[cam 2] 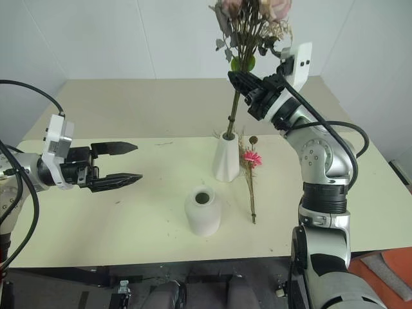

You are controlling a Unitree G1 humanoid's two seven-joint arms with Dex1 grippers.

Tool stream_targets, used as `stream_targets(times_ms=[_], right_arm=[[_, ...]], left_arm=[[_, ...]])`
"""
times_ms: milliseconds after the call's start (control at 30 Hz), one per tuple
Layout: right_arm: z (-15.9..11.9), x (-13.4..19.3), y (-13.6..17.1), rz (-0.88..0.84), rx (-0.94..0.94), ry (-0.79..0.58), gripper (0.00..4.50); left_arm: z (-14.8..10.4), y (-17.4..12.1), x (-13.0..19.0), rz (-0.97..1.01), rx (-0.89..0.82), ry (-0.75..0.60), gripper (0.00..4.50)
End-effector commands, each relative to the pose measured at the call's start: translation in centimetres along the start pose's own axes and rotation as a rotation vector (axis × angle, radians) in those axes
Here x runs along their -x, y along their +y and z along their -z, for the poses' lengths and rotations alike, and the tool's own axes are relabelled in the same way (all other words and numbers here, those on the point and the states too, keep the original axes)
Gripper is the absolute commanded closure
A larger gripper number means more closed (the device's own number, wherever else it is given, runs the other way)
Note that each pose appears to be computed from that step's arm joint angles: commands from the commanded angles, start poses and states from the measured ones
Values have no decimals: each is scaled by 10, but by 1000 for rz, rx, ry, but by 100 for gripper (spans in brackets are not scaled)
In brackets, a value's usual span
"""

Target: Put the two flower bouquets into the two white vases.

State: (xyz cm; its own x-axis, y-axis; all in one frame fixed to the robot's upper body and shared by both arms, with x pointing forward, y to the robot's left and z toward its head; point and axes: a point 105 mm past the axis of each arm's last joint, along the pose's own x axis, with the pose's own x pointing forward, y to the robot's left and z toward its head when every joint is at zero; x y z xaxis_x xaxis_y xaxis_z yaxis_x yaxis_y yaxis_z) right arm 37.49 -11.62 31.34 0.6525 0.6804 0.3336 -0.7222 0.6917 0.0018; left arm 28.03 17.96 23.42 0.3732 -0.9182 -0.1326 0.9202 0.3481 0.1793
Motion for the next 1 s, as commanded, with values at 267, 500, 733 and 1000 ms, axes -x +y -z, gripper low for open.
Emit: stream_targets(times_ms=[267, 500, 733, 1000], right_arm=[[1, 2, 8, -10, 66, -30, 428], [16, 1, 7, 14, 70, -29, 355], [18, 9, 4, 30, 86, -21, 131], [22, 43, 11, 9, 100, 69, 2]], left_arm=[[-14, 0, 5, 0, -51, -14, 0], [-14, 0, 5, 4, -56, -8, 0], [-14, 0, 5, 12, -56, -3, 0], [-13, -1, 3, 26, -56, -5, 0]])
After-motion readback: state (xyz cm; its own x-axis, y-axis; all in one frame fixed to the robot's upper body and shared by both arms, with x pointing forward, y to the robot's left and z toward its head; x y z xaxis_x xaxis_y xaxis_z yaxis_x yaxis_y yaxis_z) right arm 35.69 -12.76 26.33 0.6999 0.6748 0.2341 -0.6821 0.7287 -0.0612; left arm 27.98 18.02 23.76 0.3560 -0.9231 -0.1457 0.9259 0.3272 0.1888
